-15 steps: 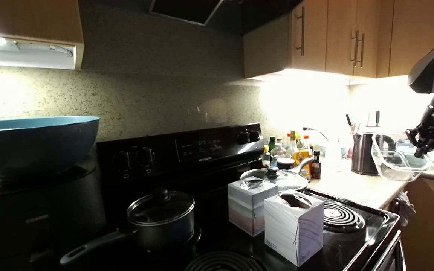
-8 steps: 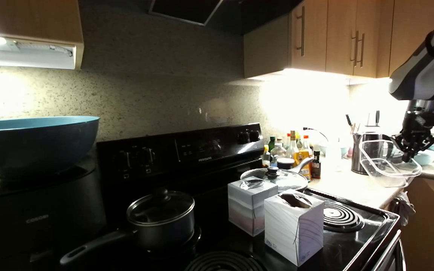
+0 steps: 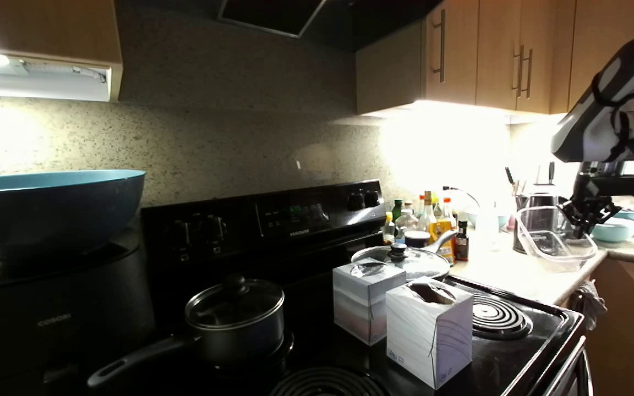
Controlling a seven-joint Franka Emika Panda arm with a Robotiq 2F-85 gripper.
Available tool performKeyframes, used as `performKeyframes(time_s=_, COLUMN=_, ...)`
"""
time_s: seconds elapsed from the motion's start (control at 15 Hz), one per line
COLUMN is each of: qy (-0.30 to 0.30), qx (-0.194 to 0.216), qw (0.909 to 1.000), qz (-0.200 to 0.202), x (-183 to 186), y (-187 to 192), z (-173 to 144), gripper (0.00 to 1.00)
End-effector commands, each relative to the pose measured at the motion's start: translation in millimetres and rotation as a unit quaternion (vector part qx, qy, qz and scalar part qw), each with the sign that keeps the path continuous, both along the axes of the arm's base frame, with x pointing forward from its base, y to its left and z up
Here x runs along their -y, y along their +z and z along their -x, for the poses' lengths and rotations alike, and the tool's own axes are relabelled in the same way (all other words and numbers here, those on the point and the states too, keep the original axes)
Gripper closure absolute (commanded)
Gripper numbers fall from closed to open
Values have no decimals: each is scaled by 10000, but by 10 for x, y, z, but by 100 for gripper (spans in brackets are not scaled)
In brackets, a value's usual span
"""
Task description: Remove the bowl from the stove
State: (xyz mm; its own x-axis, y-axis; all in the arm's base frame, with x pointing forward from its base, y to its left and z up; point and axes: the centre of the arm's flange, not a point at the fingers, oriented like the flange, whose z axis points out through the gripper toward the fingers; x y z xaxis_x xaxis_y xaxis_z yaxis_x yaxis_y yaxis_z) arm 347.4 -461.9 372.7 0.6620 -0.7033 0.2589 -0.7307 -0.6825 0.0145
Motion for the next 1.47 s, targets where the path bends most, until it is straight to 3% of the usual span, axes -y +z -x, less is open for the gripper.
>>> performKeyframes(time_s=0.0, qy=66, qx=-120, qw=9996, qz=263, x=219, y=-184, z=-422, gripper=98)
performKeyframes(time_s=0.4, qy=512, qx=-536, qw=9968, qz=284, x=291, y=-372, z=-936, gripper=98)
performKeyframes(time_s=0.6, qy=760, qx=-880, qw=9932, qz=-104, x=345, y=-497, z=-1092, gripper=98)
performKeyframes(time_s=1.0, qy=1036, qx=-1421, qw=9813, qz=-789, x=466, y=-679, z=-1211, gripper=98)
performKeyframes(time_s=1.4, qy=987, qx=-1551, qw=9795, qz=-828, x=619, y=-771, z=-1283, gripper=98)
